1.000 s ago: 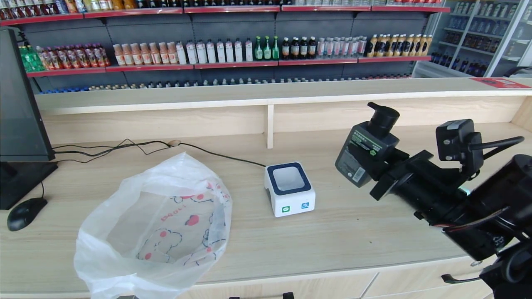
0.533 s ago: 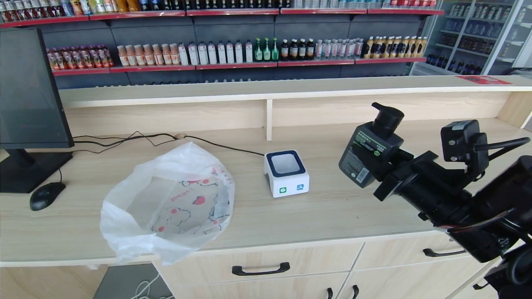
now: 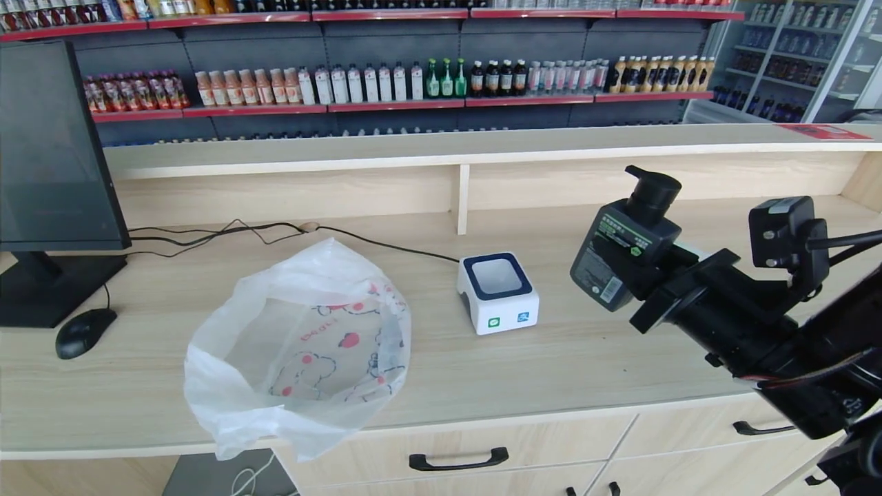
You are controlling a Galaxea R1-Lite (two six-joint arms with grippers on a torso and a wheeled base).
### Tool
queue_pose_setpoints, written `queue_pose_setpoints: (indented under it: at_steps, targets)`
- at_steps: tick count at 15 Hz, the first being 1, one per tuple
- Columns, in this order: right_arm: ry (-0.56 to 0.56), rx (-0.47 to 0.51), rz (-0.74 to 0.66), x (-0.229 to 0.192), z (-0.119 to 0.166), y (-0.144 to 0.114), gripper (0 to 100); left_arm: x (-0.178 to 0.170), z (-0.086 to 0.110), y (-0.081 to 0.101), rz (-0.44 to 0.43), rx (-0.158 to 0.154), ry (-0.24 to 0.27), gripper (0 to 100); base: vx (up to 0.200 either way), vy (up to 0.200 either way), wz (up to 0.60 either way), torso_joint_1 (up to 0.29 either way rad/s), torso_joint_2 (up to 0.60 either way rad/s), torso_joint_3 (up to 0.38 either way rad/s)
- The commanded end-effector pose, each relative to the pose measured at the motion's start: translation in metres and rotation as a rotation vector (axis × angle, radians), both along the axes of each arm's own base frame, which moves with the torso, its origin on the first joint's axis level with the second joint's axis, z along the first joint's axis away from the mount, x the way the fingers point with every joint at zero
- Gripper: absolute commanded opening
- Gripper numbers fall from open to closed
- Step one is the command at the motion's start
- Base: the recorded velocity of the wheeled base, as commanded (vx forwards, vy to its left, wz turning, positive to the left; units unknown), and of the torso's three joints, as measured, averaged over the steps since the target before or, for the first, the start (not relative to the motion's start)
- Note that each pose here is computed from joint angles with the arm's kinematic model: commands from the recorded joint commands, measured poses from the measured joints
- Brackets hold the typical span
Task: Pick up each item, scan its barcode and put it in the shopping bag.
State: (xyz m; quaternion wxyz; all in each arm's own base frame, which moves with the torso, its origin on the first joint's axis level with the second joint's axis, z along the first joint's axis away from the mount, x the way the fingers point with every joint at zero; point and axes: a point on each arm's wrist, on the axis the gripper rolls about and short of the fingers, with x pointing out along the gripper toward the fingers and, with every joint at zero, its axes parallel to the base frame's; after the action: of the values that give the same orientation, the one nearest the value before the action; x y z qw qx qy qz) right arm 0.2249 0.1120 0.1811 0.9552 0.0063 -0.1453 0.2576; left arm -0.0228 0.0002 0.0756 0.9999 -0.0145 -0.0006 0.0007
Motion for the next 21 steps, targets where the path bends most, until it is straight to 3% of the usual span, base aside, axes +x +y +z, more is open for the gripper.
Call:
queue_pose_setpoints:
  at_steps: [1,5,11,21]
  targets:
    - [-0.002,-0.001,-0.001,0.0002,0.0001,-0.0002,0,0.0000,0.0000,0.0000,0.002,0.000,0.000,100,0.000,0.200,0.00,-0.012,0.00,-0.002]
    - [-0.007,0.000,-0.003,0.0012,0.0010,-0.0001,0,0.0000,0.0000,0.0000,0.002,0.000,0.000,100,0.000,0.200,0.00,0.000,0.00,0.004]
    - [-0.010,-0.008,-0.006,0.0019,0.0006,0.0002,0,0.0000,0.0000,0.0000,0.002,0.000,0.000,100,0.000,0.000,0.00,0.000,0.00,0.000]
    - [-0.015,-0.014,0.000,0.0040,0.0006,0.0034,0,0.0000,0.0000,0.0000,0.002,0.000,0.000,100,0.000,0.000,0.60,0.001,0.00,0.002]
